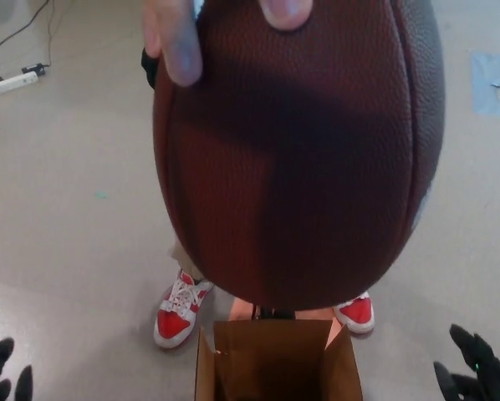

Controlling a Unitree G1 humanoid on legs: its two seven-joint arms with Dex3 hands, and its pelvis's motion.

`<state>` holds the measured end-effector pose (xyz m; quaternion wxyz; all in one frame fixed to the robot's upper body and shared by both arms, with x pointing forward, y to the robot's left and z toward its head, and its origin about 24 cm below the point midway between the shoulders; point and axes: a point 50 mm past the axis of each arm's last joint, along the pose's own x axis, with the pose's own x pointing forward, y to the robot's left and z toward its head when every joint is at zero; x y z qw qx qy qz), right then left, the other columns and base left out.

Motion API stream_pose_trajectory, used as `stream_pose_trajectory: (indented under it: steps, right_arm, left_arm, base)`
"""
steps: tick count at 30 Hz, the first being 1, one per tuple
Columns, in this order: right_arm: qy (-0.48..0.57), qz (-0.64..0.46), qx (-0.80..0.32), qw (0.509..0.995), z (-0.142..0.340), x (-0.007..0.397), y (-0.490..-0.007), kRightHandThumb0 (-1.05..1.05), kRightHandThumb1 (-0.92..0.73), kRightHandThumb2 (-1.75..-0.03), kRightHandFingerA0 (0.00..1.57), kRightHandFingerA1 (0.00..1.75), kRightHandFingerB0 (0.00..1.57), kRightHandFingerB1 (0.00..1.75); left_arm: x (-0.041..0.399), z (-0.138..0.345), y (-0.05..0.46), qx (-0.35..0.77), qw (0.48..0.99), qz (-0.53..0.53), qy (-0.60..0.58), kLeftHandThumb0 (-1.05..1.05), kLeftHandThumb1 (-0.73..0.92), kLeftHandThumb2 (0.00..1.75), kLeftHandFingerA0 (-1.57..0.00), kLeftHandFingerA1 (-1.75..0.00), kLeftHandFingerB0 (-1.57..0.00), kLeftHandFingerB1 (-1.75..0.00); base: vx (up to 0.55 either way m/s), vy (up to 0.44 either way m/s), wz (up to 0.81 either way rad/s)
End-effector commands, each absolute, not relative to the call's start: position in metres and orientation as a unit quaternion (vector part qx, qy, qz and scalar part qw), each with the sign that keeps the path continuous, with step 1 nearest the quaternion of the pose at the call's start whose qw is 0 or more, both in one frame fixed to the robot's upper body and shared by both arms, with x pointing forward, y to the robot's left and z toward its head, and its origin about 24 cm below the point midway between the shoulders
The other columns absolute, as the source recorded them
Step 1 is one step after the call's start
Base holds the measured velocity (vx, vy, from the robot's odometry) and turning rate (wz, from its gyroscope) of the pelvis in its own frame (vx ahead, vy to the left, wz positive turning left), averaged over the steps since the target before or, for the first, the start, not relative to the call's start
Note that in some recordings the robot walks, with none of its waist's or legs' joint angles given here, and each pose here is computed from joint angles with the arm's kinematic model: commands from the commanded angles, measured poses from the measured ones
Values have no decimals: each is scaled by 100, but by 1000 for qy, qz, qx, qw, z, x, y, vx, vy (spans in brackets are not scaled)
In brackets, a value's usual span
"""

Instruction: Use both hands to pick up a football from a person and place it into a container beneath

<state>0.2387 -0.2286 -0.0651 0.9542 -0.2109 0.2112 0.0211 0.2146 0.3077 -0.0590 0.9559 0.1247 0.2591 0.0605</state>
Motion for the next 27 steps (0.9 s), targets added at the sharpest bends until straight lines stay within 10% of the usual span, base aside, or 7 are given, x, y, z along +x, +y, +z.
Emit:
stream_pose_trajectory:
  steps: [1, 14, 20, 21, 23, 25, 27]
  right_arm:
    - [146, 13, -211, 966, -53, 242, -232, -64, -92, -72, 29, 39, 1, 15]
    - [-103, -29, -129, 986, 28, 234, -221, -92, -89, -120, 28, 47, 0, 10]
    - [-234, -2, -102, 967, 89, 218, -195, -81, -82, -105, 23, 44, 0, 0]
    - [-245, 1, -108, 964, 93, 216, -192, -77, -92, -83, 33, 40, 0, 0]
    - [-284, 17, -120, 951, 110, 210, -178, -88, -90, -118, 31, 50, 0, 7]
    - [-310, 39, -109, 944, 123, 202, -165, -81, -82, -105, 22, 46, 0, 0]
    - [-324, 55, -96, 940, 131, 197, -156, -84, -82, -106, 25, 48, 0, 0]
  left_arm:
    - [214, -45, 322, 115, 969, 59, 209, -73, 76, 103, 0, -21, 0, -16]
    - [200, 17, 311, 83, 996, 15, 39, -86, 76, 107, -1, -35, 0, -10]
    - [180, 76, 269, 60, 994, -45, -76, -79, 72, 107, -5, -35, 0, -27]
    - [179, 81, 265, 63, 993, -52, -88, -79, 92, 69, -11, -30, 0, -20]
    - [173, 102, 248, 78, 986, -75, -126, -83, 92, 69, -12, -31, -1, -23]
    - [169, 116, 235, 75, 981, -96, -149, -86, 92, 69, -15, -29, -1, -26]
    - [168, 123, 227, 68, 978, -109, -167, -87, 74, 110, -11, -37, -1, -28]
  base:
    - [93, 0, 0]
    - [14, 0, 0]
    - [0, 0, 0]
    - [0, 0, 0]
    - [0, 0, 0]
    - [0, 0, 0]
    - [0, 0, 0]
